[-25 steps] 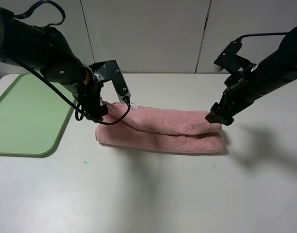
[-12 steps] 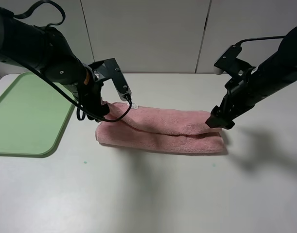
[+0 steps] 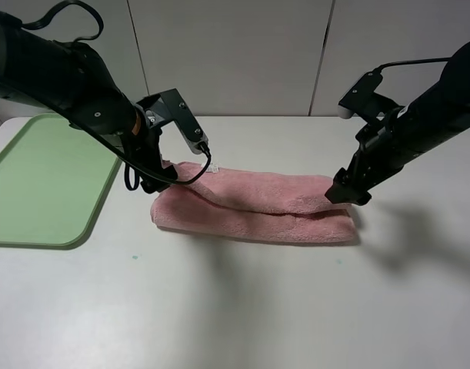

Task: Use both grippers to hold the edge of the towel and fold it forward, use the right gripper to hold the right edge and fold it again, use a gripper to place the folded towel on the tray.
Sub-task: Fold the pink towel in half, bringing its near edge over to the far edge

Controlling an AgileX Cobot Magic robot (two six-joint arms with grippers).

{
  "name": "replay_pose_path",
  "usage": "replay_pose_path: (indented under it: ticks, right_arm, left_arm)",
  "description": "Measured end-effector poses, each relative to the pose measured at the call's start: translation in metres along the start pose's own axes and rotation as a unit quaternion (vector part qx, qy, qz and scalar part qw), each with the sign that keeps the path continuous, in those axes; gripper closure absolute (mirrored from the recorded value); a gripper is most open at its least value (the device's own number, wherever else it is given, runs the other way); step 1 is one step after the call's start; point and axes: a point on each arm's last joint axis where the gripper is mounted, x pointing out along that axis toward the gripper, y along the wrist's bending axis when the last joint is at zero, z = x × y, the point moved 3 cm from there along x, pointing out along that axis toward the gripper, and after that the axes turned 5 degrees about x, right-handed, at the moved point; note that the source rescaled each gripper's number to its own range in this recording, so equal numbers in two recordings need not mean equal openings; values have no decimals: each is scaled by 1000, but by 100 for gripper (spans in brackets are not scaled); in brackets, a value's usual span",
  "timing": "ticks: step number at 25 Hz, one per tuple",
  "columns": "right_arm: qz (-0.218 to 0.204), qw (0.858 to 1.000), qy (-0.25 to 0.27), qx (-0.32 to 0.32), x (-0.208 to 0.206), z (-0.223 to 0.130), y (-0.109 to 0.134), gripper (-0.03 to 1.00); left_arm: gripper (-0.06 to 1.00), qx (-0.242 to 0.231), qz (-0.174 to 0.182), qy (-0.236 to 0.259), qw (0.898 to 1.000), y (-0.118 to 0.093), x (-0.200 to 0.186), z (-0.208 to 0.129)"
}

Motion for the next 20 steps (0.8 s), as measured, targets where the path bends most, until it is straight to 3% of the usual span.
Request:
replay_pose_path:
  ticks: [20]
  right_arm:
    - [3, 1000, 2, 31, 0, 0, 1, -3]
  left_arm:
    - [-5, -16, 0, -18, 1000, 0, 0, 4]
